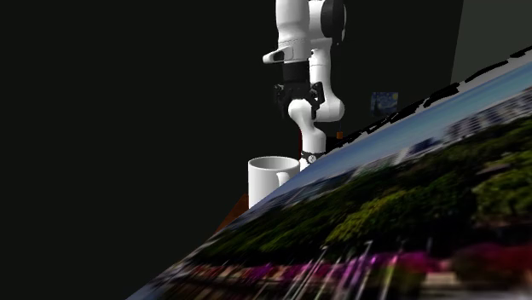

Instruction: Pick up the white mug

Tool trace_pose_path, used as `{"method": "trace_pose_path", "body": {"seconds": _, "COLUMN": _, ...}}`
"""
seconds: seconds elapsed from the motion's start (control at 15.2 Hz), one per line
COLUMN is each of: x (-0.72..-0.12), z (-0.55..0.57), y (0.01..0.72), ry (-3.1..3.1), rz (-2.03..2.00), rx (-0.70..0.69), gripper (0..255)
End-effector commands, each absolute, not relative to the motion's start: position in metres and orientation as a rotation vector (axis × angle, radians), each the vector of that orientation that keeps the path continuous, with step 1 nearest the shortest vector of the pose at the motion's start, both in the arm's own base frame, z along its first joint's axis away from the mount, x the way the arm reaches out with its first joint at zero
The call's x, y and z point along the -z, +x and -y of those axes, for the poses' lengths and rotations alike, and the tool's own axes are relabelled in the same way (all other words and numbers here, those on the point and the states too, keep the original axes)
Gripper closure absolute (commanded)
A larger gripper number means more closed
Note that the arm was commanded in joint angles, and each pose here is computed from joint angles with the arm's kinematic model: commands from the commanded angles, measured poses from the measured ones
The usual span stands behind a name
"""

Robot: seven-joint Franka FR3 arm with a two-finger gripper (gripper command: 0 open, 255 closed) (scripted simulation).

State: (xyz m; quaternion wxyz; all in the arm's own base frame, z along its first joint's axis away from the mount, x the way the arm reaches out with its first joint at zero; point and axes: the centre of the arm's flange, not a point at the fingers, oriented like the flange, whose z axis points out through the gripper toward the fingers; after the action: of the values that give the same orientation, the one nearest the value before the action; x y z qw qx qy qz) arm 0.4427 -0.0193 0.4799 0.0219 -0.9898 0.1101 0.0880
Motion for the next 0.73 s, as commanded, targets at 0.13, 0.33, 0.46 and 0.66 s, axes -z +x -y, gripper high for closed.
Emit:
{"method": "trace_pose_path", "body": {"seconds": 0.13, "x": -0.464, "z": 0.023, "y": 0.49, "ry": -3.069, "rz": -0.393, "rx": -0.229, "gripper": 0}}
{"method": "trace_pose_path", "body": {"seconds": 0.33, "x": -0.456, "z": 0.026, "y": 0.525, "ry": -3.069, "rz": -0.432, "rx": -0.197, "gripper": 0}}
{"method": "trace_pose_path", "body": {"seconds": 0.46, "x": -0.45, "z": 0.028, "y": 0.548, "ry": -3.069, "rz": -0.457, "rx": -0.176, "gripper": 0}}
{"method": "trace_pose_path", "body": {"seconds": 0.66, "x": -0.443, "z": 0.033, "y": 0.583, "ry": -3.068, "rz": -0.496, "rx": -0.144, "gripper": 0}}
